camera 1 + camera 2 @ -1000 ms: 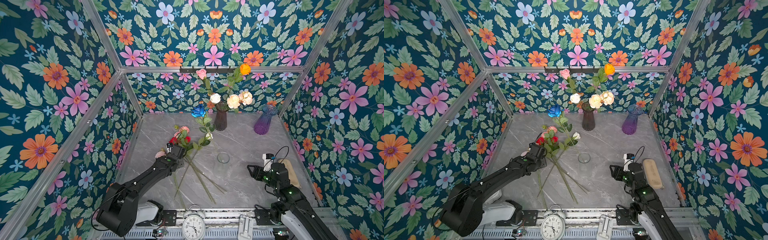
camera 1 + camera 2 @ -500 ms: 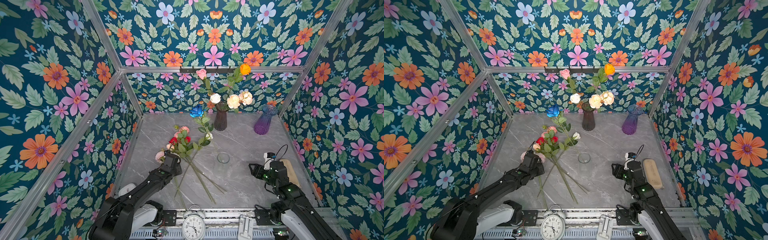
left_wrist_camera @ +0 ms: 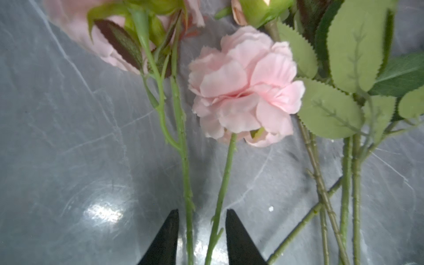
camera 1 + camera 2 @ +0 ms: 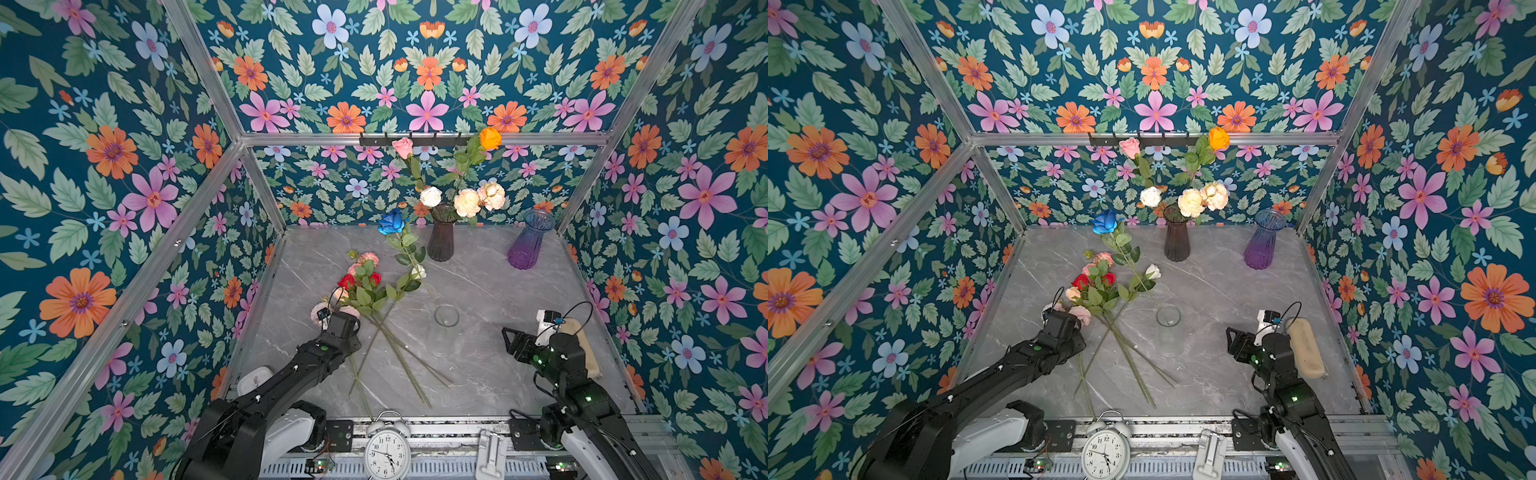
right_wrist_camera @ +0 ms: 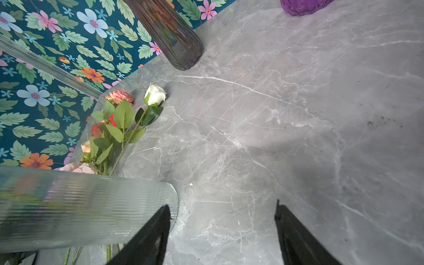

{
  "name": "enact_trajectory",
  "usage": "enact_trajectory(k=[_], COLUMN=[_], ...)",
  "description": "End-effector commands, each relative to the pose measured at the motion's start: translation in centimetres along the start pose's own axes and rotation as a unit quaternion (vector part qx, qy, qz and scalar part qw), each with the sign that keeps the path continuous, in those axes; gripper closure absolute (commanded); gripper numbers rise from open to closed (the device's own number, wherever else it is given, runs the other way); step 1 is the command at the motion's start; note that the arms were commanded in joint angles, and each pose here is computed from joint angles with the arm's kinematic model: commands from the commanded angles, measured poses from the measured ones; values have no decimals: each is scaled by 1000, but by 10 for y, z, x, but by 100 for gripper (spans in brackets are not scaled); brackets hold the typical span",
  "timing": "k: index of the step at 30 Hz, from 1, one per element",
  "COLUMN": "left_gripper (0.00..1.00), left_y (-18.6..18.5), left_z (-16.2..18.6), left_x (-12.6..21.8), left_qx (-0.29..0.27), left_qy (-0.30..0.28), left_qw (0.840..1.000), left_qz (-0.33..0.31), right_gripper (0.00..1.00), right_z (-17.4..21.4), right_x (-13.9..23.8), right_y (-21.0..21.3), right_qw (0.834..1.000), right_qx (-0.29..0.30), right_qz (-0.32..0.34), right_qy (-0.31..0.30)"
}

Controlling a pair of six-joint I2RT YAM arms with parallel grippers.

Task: Arrange the flowers into the vase
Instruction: 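Grasp the pink rose stems in the bunch with the left gripper, then lift the two pink roses high above the table with the left gripper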

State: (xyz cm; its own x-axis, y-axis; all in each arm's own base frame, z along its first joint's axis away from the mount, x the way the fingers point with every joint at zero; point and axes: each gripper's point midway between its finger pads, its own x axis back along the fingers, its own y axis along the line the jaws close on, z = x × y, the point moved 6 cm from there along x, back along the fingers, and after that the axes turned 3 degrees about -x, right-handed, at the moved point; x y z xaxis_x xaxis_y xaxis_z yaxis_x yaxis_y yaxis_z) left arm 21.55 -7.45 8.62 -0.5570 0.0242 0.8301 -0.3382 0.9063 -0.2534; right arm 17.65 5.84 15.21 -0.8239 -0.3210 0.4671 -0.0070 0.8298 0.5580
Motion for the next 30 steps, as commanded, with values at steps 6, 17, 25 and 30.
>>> enact_trajectory(k=[6,17,25,30], left_gripper=[69,100,100,100], left_y=[0,-11,-35,-51], left_z=[-2,-32,-137,-190], left_x=[-9,13,143,239], left_qx=[-9,-13,2,28], left_qy=[28,-28,-272,-440], left_qw=[998,999,962,895], left_qz=[-51,-39,-7,70], right_gripper=[27,27,27,27], right_z=[2,1,-1,-1], right_x=[9,11,2,3], right_y=[7,3,-1,-5], right_qw=[999,1000,1000,1000], right_qx=[16,5,-9,-18], right_qz=[-32,-22,10,25], right_qy=[1,-14,1,-4])
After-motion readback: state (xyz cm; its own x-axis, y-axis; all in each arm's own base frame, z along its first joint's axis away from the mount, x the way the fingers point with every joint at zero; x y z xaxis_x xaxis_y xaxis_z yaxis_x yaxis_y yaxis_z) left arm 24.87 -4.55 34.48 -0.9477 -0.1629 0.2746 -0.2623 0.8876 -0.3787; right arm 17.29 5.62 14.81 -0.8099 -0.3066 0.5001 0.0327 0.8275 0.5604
